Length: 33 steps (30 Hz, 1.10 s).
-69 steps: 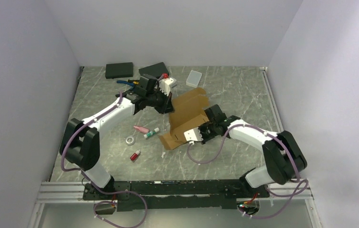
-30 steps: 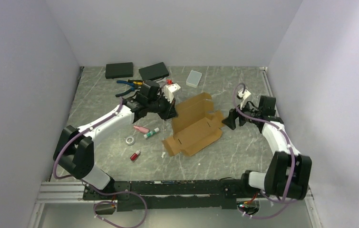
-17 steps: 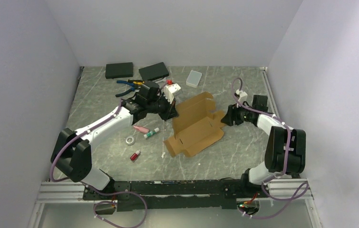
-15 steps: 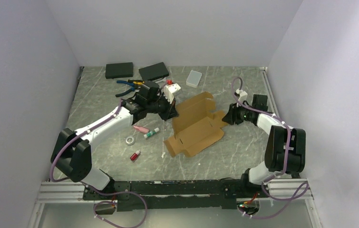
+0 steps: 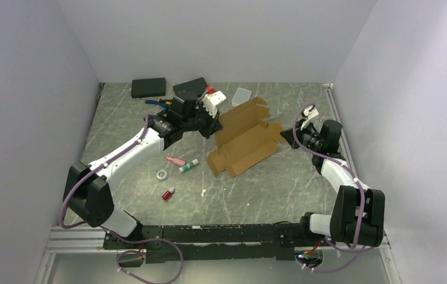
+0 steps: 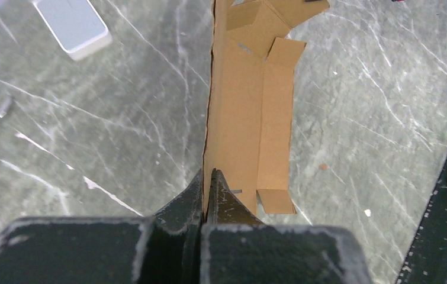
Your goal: Fold the paper box
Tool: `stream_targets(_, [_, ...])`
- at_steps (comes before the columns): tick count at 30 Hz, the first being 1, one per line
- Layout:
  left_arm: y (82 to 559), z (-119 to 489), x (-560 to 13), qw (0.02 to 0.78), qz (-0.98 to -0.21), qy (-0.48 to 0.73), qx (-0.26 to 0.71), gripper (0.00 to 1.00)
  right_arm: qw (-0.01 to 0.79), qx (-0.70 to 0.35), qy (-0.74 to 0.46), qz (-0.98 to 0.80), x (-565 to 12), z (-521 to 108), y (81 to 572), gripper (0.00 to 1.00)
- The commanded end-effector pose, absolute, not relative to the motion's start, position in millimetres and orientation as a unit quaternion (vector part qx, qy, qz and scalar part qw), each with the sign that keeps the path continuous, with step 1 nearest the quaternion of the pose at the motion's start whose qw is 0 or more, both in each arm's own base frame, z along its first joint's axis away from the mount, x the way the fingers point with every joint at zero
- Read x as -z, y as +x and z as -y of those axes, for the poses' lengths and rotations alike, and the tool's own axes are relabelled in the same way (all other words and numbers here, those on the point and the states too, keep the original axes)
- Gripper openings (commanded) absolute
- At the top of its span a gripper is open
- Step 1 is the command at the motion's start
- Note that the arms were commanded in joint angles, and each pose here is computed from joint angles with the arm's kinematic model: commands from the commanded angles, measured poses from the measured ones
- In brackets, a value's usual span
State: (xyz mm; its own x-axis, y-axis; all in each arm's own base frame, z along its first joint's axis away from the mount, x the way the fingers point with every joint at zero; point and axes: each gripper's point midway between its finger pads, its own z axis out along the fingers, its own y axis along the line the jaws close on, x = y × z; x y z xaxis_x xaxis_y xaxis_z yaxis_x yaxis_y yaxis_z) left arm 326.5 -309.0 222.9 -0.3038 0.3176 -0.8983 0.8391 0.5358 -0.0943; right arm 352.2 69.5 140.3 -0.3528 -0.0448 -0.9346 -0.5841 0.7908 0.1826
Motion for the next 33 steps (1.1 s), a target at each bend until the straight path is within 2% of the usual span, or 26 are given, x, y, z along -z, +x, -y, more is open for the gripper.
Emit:
stream_targets(1, [334.0,308.9,-258.8,0.493,-0.720,0.412,0.261,0.00,0.631,-0.245,-0.208,-0.706,-183.1,-73.1,371.5,0.00])
stream_targets(12, [311.1,319.8,-225.2,0.503,-0.686,0.487,0.197,0.00,0.587,-0.238,-0.242,-0.735,-138.9,-74.0,368.1,0.00])
stream_targets(33, [280.4,335.7,-215.7,0.502,-0.691,0.475,0.210,0.00,0.501,-0.299,-0.324,-0.744,-108.9,-88.1,313.4,0.00])
